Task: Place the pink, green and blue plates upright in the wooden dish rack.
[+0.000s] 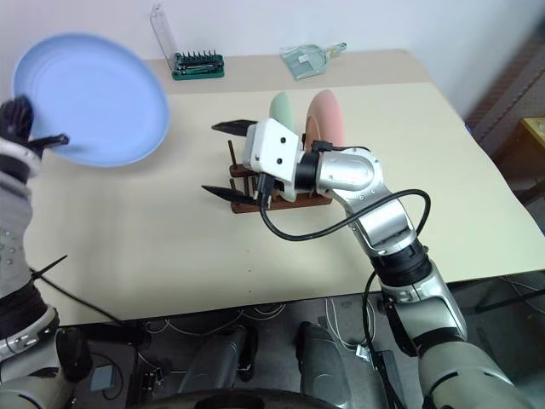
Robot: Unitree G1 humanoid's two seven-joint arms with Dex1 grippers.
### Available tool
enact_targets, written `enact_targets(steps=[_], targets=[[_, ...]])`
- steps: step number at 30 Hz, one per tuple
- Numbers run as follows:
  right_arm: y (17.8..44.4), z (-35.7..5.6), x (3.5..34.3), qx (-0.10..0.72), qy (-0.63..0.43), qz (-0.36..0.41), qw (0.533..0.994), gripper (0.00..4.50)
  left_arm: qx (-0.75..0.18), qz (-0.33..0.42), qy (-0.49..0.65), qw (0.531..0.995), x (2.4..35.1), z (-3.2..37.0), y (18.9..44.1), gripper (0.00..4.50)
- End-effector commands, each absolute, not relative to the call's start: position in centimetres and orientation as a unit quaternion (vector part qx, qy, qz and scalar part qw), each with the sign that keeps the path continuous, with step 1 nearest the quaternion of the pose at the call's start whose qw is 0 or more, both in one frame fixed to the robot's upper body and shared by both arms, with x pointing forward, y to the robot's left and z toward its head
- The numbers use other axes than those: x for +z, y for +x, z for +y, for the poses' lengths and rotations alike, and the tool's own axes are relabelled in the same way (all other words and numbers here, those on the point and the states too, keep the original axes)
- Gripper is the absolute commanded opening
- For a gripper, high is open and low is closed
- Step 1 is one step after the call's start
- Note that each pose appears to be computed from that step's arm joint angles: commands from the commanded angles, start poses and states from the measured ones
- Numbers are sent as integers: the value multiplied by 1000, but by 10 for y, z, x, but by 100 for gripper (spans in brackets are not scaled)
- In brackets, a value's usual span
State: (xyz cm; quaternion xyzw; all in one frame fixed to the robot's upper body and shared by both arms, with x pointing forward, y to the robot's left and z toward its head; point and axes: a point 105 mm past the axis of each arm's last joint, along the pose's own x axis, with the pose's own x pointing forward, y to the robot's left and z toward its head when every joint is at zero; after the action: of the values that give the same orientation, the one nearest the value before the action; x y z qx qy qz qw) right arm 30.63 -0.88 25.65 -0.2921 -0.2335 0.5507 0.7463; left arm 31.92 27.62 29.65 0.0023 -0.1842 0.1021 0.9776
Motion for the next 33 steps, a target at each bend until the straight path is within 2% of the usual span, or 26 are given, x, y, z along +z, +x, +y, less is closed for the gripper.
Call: enact_targets(steps=[1, 5, 8, 17, 23, 26, 30, 33], targets=[[311, -2, 268, 516, -345, -278, 733, 450, 94, -223, 21, 970, 320, 256, 314, 5], [316, 2, 268, 487, -391, -298, 722, 450, 60, -240, 54, 967, 333, 225, 312, 5], [314, 11, 265, 477, -413, -316, 709, 450, 45, -240, 19, 970, 337, 206, 309, 5], [322, 23, 257, 443, -455, -338, 695, 450, -4, -194, -16, 981, 321, 171, 298, 5], [323, 26, 252, 447, -458, -337, 691, 173, 0, -188, -17, 982, 320, 173, 293, 0], [321, 27, 250, 451, -456, -339, 689, 5, 5, -185, -20, 983, 320, 178, 293, 0], [318, 29, 246, 456, -456, -340, 685, 1, 2, -196, -57, 979, 323, 183, 293, 0], [316, 28, 246, 452, -458, -345, 683, 0, -2, -226, -109, 968, 332, 189, 289, 102]])
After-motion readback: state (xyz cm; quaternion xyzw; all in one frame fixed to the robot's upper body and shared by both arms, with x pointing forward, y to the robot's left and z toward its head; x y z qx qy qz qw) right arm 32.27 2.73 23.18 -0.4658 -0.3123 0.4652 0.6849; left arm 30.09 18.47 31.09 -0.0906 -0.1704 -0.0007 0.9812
